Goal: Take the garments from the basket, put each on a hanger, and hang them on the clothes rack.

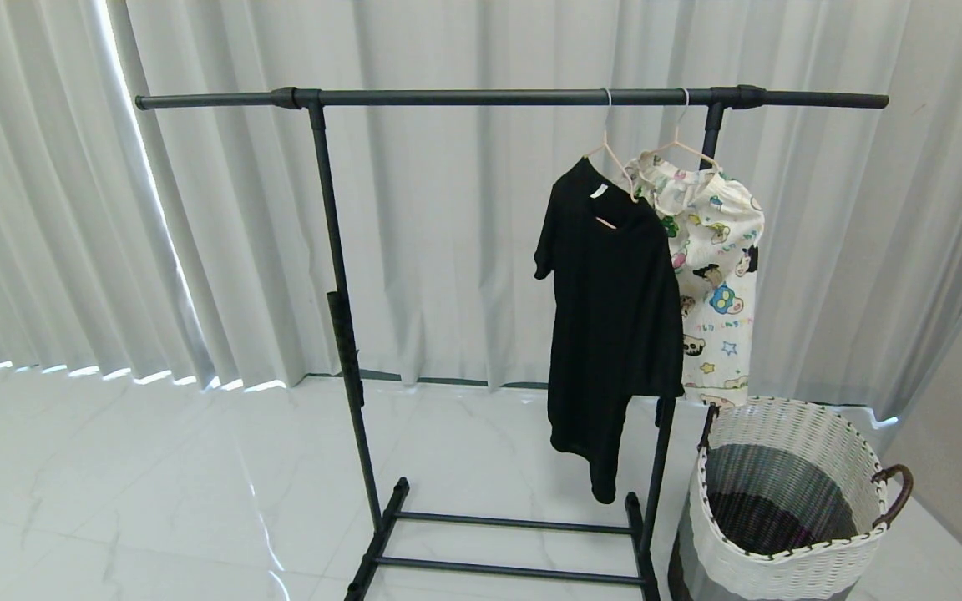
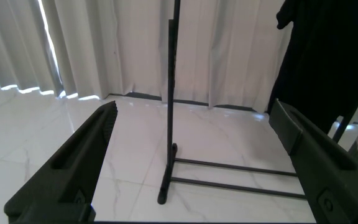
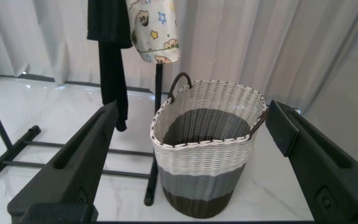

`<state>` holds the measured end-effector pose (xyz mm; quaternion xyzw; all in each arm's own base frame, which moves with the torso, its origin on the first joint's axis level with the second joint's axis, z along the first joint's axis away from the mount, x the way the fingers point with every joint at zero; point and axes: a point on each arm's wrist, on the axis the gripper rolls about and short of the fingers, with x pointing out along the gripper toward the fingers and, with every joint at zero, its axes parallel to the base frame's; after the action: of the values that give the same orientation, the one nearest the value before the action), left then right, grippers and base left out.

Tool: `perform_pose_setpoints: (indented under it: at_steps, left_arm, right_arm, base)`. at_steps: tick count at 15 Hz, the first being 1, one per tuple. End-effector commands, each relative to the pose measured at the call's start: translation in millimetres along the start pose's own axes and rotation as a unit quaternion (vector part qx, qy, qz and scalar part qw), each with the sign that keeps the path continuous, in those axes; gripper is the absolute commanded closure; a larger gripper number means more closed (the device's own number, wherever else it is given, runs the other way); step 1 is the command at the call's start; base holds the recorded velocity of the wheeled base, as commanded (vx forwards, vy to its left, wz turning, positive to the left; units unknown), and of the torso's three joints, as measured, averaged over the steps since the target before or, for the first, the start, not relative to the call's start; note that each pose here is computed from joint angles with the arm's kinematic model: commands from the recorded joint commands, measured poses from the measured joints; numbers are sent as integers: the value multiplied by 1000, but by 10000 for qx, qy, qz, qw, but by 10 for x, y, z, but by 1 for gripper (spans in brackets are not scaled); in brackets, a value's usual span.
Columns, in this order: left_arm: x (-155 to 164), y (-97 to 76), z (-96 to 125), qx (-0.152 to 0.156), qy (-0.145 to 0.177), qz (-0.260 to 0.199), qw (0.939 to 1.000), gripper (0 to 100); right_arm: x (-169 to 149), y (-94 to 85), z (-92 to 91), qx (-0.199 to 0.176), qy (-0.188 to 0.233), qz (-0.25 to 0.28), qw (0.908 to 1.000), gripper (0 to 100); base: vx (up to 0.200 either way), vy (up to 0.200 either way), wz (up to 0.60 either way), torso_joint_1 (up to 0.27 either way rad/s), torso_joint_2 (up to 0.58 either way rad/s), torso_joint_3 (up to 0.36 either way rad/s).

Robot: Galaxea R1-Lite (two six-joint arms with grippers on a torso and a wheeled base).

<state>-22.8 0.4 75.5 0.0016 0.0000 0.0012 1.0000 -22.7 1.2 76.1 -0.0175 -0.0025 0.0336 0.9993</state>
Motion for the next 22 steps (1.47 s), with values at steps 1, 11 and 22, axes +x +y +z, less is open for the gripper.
perform_pose_setpoints:
  at_steps: [1, 11, 22]
  left_arm:
    - [0, 0, 0, -1, 0, 4, 10000, 0]
    - [0, 0, 0, -1, 0, 4, 10000, 0]
    - [0, 0, 0, -1, 0, 4, 10000, 0]
  right_arm:
    - [-1, 0, 0, -3, -12, 1, 10000, 0]
    - [-1, 0, 0, -3, -12, 1, 10000, 0]
    - [-1, 0, 0, -3, -12, 1, 10000, 0]
  base:
    - [0, 0, 0, 0, 0, 0]
    - [0, 0, 0, 0, 0, 0]
    - [0, 0, 0, 0, 0, 0]
